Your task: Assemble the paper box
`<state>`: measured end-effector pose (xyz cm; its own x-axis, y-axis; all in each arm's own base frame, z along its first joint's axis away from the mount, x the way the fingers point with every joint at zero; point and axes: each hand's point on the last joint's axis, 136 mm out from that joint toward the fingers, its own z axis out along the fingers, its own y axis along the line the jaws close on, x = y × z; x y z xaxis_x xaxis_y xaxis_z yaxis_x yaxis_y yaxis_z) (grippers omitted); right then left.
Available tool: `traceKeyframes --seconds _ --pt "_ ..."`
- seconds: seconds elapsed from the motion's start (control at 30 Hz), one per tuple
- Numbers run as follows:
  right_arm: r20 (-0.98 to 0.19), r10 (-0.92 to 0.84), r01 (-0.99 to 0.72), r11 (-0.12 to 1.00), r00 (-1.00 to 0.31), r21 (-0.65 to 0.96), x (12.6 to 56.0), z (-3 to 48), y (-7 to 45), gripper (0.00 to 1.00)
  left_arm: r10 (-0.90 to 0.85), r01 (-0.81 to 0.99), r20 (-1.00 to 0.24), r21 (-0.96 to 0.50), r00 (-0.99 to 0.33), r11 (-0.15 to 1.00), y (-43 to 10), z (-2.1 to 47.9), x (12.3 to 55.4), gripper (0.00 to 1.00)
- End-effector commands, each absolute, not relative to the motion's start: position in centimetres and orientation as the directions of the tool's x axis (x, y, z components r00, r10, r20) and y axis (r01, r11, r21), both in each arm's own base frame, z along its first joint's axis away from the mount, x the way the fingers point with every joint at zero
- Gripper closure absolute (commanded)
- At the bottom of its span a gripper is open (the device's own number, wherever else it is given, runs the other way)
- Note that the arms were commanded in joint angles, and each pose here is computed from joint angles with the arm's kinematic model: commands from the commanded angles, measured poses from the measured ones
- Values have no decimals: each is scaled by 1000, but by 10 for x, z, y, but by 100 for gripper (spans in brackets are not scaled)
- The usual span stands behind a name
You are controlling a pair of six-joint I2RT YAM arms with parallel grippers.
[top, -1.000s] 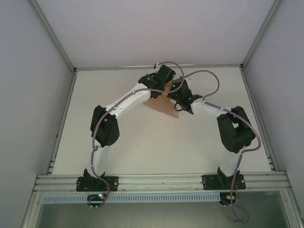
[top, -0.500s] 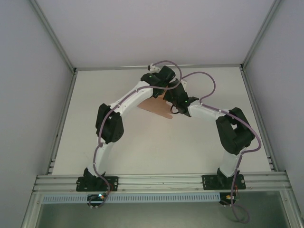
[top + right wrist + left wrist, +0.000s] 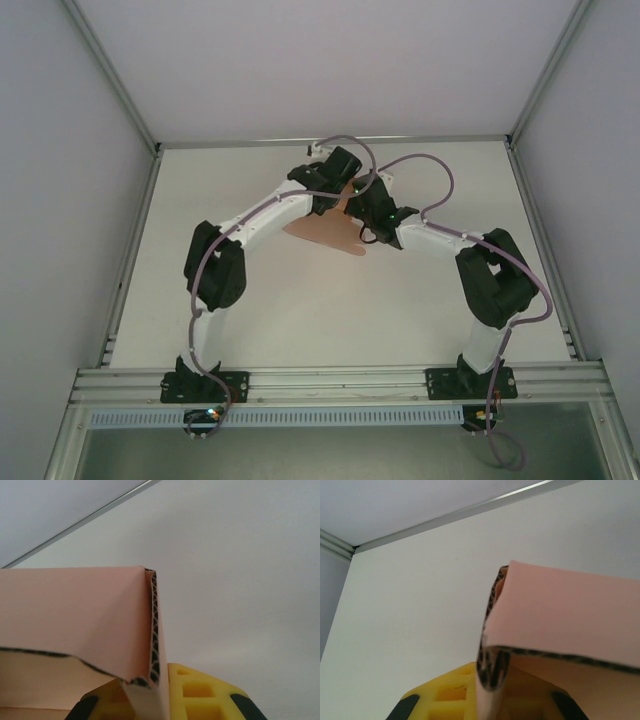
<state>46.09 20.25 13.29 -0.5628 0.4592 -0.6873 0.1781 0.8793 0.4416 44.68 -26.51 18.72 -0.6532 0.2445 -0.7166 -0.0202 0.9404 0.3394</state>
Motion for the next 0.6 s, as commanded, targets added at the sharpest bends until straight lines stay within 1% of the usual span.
traceKeyframes --seconds 0.0,0.1,0.2,0.3,0.57 --pt "-727 515 325 855 -454 403 462 146 153 100 231 -143 -739 405 -632 903 -214 212 461 100" --pt "-719 531 305 847 -448 435 460 149 156 100 215 -198 -740 426 -637 883 -203 210 462 100" --pt "-720 525 308 850 -453 427 457 151 154 100 191 -256 -735 450 -651 855 -188 208 463 100" --pt "-723 535 317 844 -437 433 454 152 150 100 207 -304 -721 509 -661 805 -176 209 462 100" --pt "-717 541 321 840 -439 438 455 149 151 100 235 -369 -705 590 -669 718 -160 221 454 100"
